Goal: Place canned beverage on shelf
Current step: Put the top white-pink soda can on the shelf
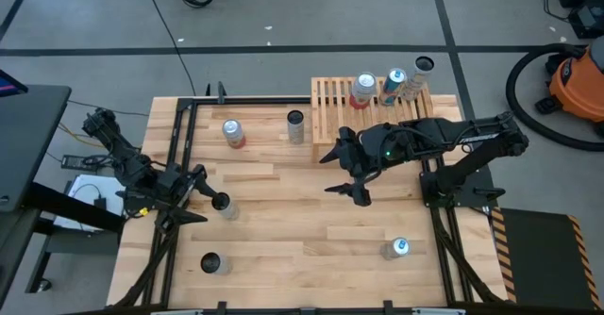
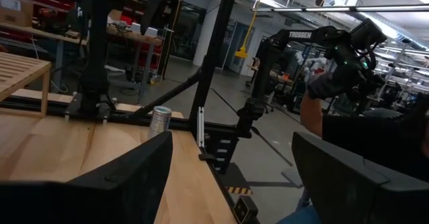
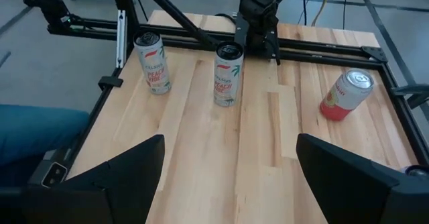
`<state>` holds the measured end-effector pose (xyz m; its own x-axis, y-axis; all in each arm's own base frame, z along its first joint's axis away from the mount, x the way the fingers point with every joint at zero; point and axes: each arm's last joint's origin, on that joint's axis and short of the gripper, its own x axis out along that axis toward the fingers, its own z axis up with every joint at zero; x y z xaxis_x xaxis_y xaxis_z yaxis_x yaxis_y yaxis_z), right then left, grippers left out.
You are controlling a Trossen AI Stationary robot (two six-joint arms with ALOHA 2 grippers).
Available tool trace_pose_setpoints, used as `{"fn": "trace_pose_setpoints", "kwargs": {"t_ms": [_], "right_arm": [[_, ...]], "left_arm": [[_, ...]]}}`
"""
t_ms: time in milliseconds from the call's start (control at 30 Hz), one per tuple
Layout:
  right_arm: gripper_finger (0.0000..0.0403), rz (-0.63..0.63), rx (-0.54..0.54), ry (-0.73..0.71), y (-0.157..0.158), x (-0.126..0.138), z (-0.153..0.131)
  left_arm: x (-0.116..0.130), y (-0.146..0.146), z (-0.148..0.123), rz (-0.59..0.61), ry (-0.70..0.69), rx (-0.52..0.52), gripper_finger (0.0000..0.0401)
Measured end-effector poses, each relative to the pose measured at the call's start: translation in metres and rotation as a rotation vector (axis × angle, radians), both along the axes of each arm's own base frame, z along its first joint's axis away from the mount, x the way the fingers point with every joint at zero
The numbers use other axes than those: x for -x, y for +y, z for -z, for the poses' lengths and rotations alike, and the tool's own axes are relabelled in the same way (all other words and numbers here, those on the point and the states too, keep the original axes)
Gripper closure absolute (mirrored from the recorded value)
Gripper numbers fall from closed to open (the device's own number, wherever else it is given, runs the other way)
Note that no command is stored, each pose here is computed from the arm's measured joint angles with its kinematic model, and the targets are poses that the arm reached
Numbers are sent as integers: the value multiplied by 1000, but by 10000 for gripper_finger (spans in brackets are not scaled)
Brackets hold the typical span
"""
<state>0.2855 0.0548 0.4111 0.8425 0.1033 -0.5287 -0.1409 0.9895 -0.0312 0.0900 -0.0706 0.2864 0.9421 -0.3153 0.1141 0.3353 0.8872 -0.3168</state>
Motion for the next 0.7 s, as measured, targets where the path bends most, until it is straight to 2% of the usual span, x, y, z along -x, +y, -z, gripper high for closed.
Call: {"fn": "trace_pose_setpoints", "kwargs": {"t_ms": [333, 700], "right_arm": [[55, 4, -1, 0, 0, 0, 0], [55, 97, 52, -11, -3, 0, 0]], "left_arm": [[0, 0, 0, -2, -5, -15, 85], [0, 0, 0, 0, 0, 3, 86]]}}
